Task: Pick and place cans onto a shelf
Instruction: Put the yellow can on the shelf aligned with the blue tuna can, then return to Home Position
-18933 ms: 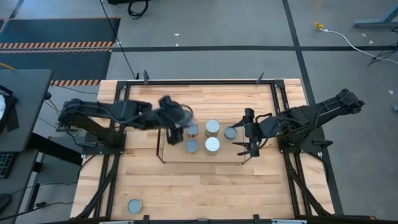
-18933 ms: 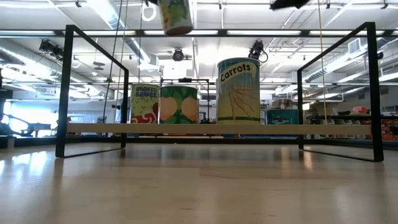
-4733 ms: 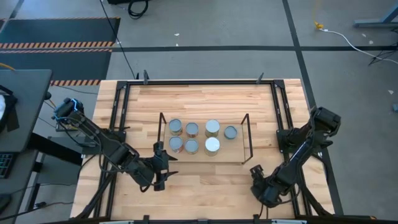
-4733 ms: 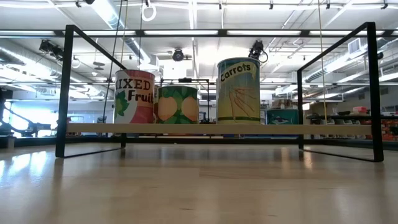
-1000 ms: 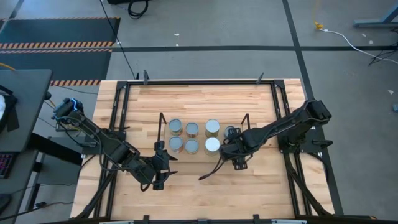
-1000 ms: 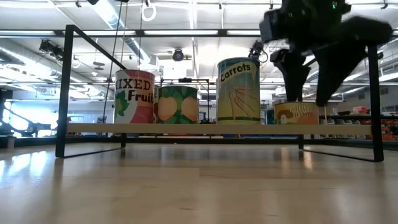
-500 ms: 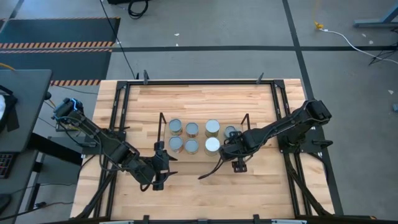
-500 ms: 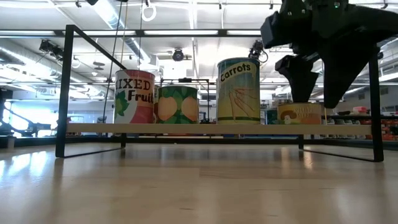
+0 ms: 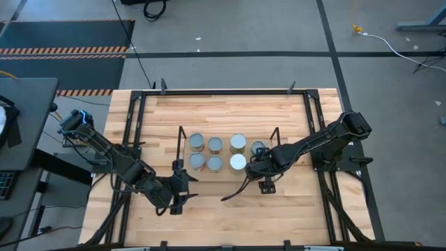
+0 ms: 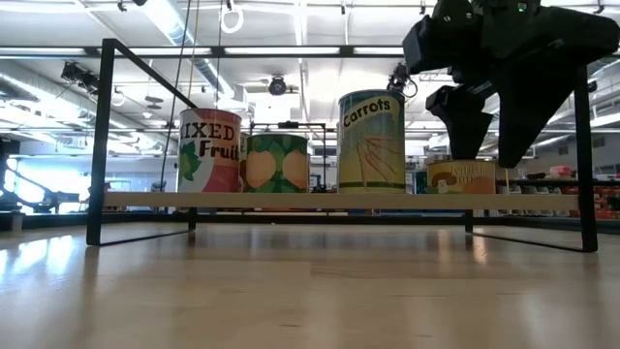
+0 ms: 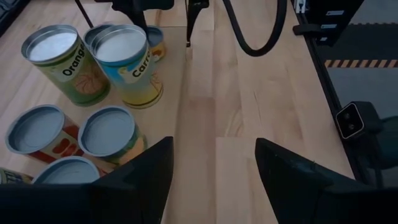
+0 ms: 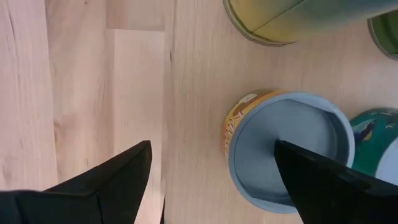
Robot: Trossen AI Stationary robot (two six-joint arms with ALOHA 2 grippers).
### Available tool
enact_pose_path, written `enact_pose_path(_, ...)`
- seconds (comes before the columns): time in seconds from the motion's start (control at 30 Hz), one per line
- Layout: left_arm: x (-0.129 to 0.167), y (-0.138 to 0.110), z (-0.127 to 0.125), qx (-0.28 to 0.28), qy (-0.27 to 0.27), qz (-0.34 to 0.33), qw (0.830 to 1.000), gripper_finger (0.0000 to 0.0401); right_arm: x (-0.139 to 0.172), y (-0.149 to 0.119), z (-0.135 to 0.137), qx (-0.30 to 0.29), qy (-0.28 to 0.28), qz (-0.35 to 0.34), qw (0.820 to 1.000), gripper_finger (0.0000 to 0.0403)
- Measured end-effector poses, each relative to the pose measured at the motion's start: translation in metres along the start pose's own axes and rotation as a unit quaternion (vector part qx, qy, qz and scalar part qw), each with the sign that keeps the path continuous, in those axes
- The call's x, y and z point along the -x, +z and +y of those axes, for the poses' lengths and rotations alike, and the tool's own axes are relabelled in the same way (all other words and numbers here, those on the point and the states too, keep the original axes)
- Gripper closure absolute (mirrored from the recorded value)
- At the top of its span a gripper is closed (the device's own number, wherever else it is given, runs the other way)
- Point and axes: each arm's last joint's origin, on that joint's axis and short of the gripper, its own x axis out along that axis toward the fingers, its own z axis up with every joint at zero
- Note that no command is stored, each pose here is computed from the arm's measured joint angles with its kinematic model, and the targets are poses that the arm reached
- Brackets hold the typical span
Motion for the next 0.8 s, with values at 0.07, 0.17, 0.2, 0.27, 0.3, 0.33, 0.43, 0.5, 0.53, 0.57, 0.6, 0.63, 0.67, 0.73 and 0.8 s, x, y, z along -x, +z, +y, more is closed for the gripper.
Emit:
enact_pose_path(0.07,0.000,0.000,0.000,0.000,0.000,0.000,1.000,0.0170,0.000,0.000,0.000,0.000,0.005,0.002,1.000,0.0055)
enact_pose_path(0.17,0.000,0.000,0.000,0.000,0.000,0.000,1.000,0.0170,0.000,0.000,0.000,0.000,0.007,0.003,1.000,0.0055)
enact_pose_path(0.2,0.000,0.000,0.000,0.000,0.000,0.000,1.000,0.0170,0.000,0.000,0.000,0.000,0.007,0.003,1.000,0.0055)
enact_pose_path(0.27,0.000,0.000,0.000,0.000,-0.008,0.006,1.000,0.0170,0.000,0.000,0.000,0.000,0.007,0.004,1.000,0.0055)
enact_pose_path(0.3,-0.001,0.000,0.001,0.001,-0.014,0.010,1.000,0.0170,0.001,0.000,0.000,0.000,0.007,0.005,1.000,0.0055)
enact_pose_path(0.33,-0.001,0.000,0.001,0.002,-0.019,0.013,1.000,0.0170,0.002,0.000,0.000,0.000,0.006,0.006,1.000,0.0055)
enact_pose_path(0.43,-0.003,0.001,0.003,0.005,-0.019,0.015,1.000,0.0170,0.003,0.000,0.000,0.000,0.002,0.007,1.000,0.0055)
enact_pose_path(0.5,-0.002,0.002,0.005,0.006,-0.017,0.015,1.000,0.0170,0.005,0.001,0.000,0.000,0.000,0.006,1.000,0.0055)
enact_pose_path(0.53,-0.001,0.003,0.006,0.008,-0.018,0.012,1.000,0.0170,0.007,0.003,0.000,0.000,0.001,0.003,1.000,0.0055)
enact_pose_path(0.57,0.001,0.003,0.007,0.009,-0.019,0.009,1.000,0.0170,0.010,0.005,0.001,0.000,0.001,0.000,1.000,0.0055)
enact_pose_path(0.6,0.003,0.004,0.008,0.011,-0.021,0.006,1.000,0.0170,0.014,0.007,0.001,0.000,0.001,-0.003,1.000,0.0055)
enact_pose_path(0.63,0.006,0.006,0.009,0.014,-0.023,0.003,1.000,0.0170,0.020,0.009,0.001,0.000,0.001,-0.005,1.000,0.0055)
enact_pose_path(0.67,0.010,0.007,0.011,0.017,-0.025,-0.002,1.000,0.0170,0.026,0.012,0.001,-0.001,0.001,-0.008,1.000,0.0055)
enact_pose_path(0.73,0.020,0.009,0.017,0.016,-0.021,-0.009,1.000,0.0170,0.042,0.020,0.002,-0.001,0.002,-0.024,1.000,0.0055)
enact_pose_path(0.8,0.027,0.010,0.024,0.015,-0.003,-0.011,1.000,0.0170,0.061,0.024,0.000,0.003,-0.008,-0.058,0.998,0.0055)
